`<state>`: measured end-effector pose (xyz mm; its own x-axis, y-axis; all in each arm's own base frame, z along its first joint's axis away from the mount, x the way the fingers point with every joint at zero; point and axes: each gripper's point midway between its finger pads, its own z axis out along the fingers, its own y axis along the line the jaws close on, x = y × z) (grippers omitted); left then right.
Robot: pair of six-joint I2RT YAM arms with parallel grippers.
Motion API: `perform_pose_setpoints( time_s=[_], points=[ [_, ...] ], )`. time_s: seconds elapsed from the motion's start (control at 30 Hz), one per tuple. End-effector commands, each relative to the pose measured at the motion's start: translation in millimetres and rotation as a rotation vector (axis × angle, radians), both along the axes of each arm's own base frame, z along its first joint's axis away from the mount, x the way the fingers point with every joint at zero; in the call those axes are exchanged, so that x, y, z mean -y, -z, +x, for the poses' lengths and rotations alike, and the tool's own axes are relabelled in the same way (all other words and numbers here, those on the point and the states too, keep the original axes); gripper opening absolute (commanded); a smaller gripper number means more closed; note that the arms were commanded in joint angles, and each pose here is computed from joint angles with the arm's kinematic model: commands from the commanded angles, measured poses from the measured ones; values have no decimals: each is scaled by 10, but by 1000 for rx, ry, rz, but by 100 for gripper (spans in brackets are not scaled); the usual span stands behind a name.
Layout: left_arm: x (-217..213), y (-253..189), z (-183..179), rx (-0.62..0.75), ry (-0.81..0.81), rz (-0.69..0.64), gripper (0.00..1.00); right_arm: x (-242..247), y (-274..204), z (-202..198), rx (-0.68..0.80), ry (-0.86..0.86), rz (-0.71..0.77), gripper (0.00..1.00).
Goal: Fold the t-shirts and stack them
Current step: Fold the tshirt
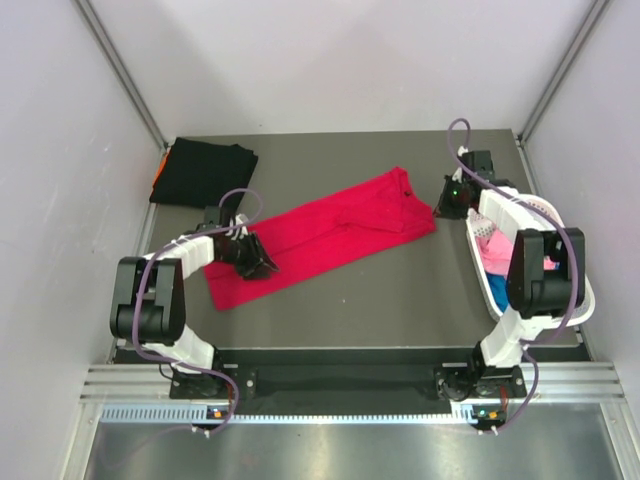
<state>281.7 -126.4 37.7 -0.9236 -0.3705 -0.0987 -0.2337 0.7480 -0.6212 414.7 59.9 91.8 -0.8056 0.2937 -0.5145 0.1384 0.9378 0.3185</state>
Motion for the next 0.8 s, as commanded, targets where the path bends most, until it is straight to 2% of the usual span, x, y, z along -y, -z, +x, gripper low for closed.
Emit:
perform_pose_setpoints(
  time_s=[0.0, 0.37, 0.5, 0.77],
  points=[
    [-77, 73, -44, -13, 3, 50, 42, -21, 189, 62, 0, -30, -7, 0],
    [-318, 124, -35, -38, -31, 205, 42, 22, 582, 59, -63, -52, -46, 0],
    [-383, 107, -19, -29, -46, 243, 42, 178, 721, 32, -113, -15, -127, 0],
    [-420, 18, 53, 3, -70, 262, 42, 282, 486, 184, -49, 5, -184, 0]
  ],
)
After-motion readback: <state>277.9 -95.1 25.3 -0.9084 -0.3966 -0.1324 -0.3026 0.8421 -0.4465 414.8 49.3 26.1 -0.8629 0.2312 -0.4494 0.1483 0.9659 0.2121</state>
